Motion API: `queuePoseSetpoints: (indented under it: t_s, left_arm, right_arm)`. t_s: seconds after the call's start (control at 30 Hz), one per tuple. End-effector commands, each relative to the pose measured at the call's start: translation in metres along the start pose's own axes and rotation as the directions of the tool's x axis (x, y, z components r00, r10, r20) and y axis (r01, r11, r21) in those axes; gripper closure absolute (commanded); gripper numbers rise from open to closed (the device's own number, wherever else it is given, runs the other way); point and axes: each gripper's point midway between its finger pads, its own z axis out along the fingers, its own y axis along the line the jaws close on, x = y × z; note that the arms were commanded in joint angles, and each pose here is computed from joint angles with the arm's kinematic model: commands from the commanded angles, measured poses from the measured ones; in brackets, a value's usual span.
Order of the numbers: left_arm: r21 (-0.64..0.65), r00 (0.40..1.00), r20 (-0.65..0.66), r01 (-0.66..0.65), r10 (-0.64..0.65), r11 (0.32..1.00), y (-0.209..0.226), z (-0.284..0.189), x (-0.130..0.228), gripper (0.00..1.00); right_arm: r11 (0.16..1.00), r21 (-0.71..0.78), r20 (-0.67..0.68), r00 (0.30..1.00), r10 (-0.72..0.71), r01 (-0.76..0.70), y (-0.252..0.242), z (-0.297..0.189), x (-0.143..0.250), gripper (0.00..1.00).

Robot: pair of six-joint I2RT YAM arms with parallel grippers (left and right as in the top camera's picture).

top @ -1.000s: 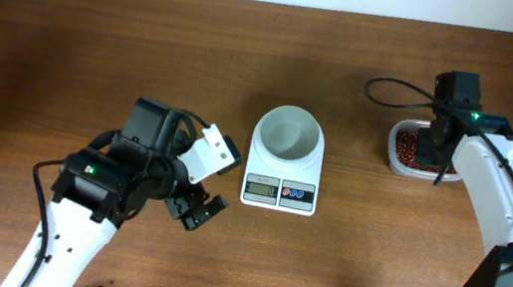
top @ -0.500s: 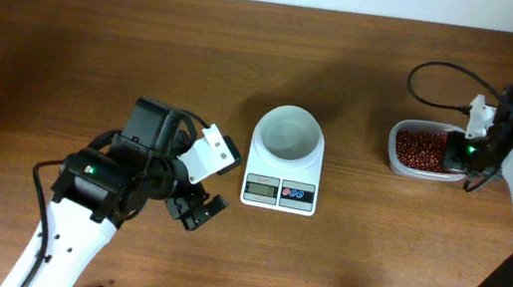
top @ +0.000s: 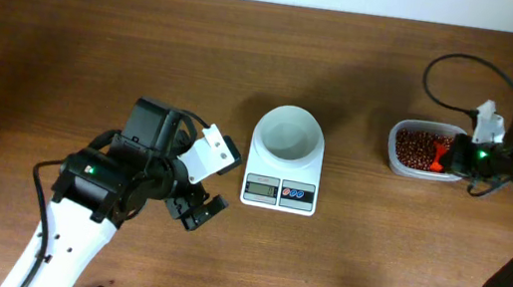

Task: Scoop and weigh 50g on scale
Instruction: 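Lower the orange scoop with the right gripper into the red bean tub, then drag the scoop through the beans to fill it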

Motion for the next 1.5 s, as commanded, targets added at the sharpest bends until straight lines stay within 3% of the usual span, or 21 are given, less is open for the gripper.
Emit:
queuePoseSetpoints:
  t_s: [0.0,0.57,1.47]
  left_arm:
    - [-0.003,0.999,0.028,-0.022,0.022,1.0,0.0,-0.006,-0.006,0.01]
    - [-0.003,0.999,0.028,-0.022,0.022,1.0,0.0,-0.006,-0.006,0.01]
    - [-0.003,0.999,0.028,-0.022,0.022,1.0,0.0,-0.006,-0.006,0.01]
  right_arm:
    - [0.991,-0.124,0.037,0.998,0.058,-0.053,0.001,-0.008,-0.006,0.96]
    - [0.944,-0.287,0.088,0.976,0.197,-0.165,-0.019,-0.035,-0.006,0.96]
    - [0.752,-0.624,0.095,0.934,0.344,-0.213,0.008,-0.079,-0.013,0.96]
